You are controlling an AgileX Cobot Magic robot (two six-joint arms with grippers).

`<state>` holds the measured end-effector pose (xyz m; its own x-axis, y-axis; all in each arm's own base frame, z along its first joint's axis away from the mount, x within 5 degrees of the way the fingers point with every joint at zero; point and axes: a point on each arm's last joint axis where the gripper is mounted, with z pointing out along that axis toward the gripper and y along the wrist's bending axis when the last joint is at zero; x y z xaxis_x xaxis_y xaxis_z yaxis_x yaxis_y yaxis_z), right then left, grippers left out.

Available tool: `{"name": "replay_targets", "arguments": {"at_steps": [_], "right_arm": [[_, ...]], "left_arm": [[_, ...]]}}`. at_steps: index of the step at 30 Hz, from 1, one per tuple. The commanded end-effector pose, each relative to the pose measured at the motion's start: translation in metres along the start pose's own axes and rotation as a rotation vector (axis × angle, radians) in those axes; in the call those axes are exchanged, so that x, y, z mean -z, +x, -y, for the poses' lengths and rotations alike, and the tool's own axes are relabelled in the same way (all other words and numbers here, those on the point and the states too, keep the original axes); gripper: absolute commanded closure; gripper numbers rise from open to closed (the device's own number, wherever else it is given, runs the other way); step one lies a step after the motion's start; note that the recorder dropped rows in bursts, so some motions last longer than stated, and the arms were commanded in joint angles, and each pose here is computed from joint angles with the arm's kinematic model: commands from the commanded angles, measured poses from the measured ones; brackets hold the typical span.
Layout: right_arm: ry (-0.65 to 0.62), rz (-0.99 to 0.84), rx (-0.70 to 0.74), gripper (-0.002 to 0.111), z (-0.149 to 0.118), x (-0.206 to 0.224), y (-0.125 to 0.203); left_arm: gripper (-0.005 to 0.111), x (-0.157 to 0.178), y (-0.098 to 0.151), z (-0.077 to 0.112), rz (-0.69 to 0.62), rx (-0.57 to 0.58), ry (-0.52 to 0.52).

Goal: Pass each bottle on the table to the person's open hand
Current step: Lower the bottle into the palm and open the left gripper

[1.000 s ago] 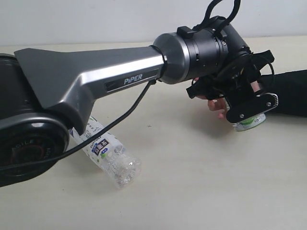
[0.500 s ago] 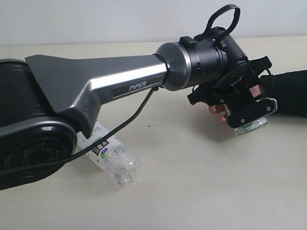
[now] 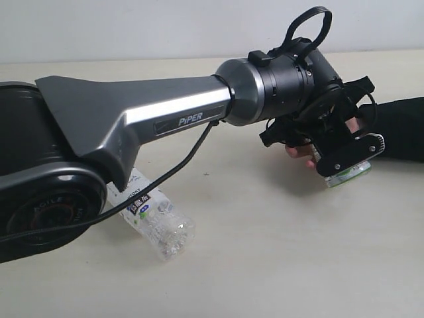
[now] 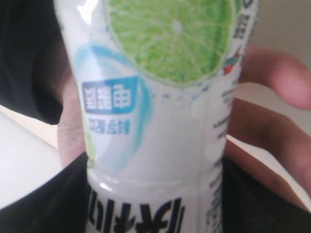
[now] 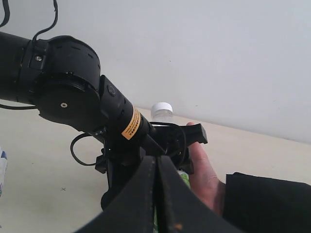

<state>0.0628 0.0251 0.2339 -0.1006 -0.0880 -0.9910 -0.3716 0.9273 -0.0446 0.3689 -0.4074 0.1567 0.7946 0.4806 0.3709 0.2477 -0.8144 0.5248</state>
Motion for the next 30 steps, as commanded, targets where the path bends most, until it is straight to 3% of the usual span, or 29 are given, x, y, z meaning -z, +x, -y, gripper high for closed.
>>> {"name": "replay_targets", "arguments": {"at_steps": [1,6,17,30], "right_arm": [[0.0,0.008,0.005,0.108,0.0,0.001,0.001],[0.0,0.008,0.005,0.108,0.0,0.001,0.001],[0.0,0.008,0.005,0.108,0.0,0.001,0.001],[0.001,0.008,0.007,0.108,0.0,0.001,0.001]], "left_arm": [[0.048,-0.003,0.001,0.004,0.002,0.016,0.022],[0.037,-0.003,0.001,0.004,-0.003,0.036,0.022],[0.036,-0.003,0.001,0.005,-0.008,0.03,0.025],[0.036,0.028,0.012,-0.006,-0.024,0.033,0.041]]}}
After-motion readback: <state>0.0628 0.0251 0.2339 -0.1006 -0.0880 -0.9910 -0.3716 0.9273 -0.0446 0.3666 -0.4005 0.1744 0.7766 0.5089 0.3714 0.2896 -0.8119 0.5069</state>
